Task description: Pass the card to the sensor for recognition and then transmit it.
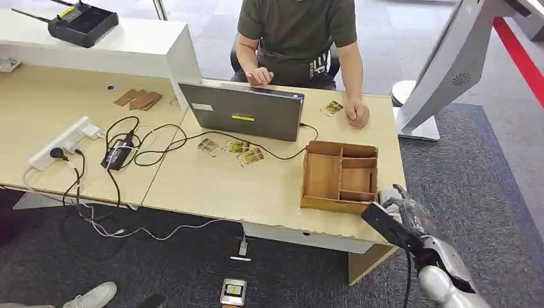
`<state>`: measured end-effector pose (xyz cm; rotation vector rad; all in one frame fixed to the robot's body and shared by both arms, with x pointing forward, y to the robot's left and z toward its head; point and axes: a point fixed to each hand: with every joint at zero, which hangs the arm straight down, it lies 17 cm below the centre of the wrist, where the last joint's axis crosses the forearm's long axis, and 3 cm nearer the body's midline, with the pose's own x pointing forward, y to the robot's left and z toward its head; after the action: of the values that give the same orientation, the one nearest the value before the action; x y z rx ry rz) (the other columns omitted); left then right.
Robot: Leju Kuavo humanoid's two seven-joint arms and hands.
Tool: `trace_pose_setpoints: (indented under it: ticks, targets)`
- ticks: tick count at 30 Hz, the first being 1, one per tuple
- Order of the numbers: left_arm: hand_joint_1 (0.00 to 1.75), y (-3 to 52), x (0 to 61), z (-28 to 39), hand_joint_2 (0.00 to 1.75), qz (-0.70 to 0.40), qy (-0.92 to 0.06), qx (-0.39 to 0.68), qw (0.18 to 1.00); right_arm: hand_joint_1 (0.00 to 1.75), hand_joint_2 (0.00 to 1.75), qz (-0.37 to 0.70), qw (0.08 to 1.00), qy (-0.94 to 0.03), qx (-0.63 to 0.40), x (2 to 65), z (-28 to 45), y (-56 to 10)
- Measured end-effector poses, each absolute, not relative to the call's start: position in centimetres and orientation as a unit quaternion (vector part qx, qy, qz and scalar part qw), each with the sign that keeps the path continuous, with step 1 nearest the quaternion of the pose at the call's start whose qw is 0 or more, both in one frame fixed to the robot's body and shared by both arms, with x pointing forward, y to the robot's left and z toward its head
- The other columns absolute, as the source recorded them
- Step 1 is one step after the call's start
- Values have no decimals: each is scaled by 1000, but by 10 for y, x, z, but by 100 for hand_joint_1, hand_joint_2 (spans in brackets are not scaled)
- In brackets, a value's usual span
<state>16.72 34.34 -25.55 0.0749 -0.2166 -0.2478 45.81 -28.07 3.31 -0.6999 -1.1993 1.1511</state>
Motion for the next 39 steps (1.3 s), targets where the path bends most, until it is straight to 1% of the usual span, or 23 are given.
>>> trace_pose_setpoints:
  ticks: [9,17,20,25,28,33,39]
  targets:
    - [0,345,166,-256,175,-120,-109,37,986,175,175,465,581,-582,-328,473,98,-277]
    - [0,344,169,-255,175,-128,-105,38,985,175,175,462,541,-604,-358,484,136,-270]
    - [0,343,172,-254,175,-135,-106,38,984,175,175,460,515,-622,-368,495,161,-256]
    - [0,343,190,-249,175,-144,-126,43,980,175,175,442,446,-681,-377,519,232,-211]
    - [0,342,203,-246,175,-144,-148,51,977,175,175,422,423,-720,-353,534,272,-180]
    - [0,336,225,-240,175,-140,-178,66,972,175,175,377,451,-771,-245,554,302,-141]
    - [0,318,246,-234,175,-117,-209,63,969,175,175,358,480,-764,-241,593,310,-130]
